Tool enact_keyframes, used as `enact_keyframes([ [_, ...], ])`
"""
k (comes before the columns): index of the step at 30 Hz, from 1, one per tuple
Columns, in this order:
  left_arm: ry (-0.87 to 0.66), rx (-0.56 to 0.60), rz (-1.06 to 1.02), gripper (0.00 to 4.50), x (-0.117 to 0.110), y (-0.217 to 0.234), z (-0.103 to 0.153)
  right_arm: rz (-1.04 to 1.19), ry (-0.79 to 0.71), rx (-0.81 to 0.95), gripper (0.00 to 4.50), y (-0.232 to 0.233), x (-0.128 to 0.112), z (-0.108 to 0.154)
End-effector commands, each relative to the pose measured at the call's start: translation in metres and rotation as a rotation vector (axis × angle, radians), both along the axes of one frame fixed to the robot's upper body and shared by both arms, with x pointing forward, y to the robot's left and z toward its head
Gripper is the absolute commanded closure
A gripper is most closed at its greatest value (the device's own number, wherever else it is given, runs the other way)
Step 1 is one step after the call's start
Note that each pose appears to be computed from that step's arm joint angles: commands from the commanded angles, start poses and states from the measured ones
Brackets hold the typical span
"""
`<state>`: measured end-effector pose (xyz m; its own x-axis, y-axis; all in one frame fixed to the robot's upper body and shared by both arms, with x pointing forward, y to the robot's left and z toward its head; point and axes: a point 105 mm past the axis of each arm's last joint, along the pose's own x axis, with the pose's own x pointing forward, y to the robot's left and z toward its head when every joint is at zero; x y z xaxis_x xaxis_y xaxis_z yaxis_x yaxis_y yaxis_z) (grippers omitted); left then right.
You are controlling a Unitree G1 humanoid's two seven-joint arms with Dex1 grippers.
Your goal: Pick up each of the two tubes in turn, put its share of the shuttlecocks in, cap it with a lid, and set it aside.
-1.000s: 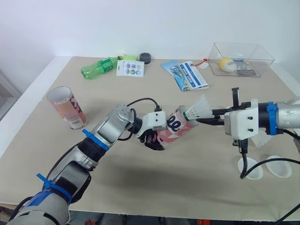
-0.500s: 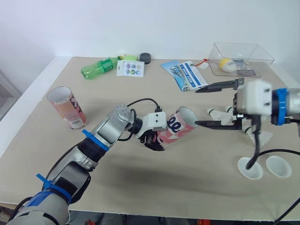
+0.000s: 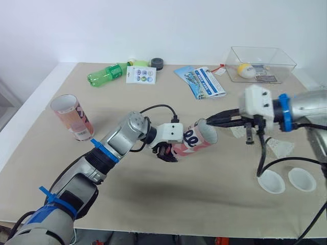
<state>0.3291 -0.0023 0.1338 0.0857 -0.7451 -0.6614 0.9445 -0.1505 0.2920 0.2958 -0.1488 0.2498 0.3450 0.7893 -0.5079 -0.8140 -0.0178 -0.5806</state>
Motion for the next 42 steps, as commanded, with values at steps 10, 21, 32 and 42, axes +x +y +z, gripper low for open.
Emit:
enact_keyframes([
  [10,-0.006,-0.008,-0.002,0.95,-0.001,-0.006,0.008,0.196,0.002,-0.274,4.45,0.03,0.005,-0.024],
  [21,0.002,-0.026,-0.005,0.95,-0.003,-0.011,0.01,0.271,0.053,-0.424,4.45,0.056,0.015,-0.041],
  [32,0.03,-0.028,0.014,0.95,-0.004,-0.006,0.003,0.263,0.073,-0.209,4.45,0.05,0.0,0.009],
  [42,0.035,-0.03,0.022,0.95,-0.001,-0.004,0.002,0.122,0.074,-0.118,1.7,0.018,-0.001,0.025],
])
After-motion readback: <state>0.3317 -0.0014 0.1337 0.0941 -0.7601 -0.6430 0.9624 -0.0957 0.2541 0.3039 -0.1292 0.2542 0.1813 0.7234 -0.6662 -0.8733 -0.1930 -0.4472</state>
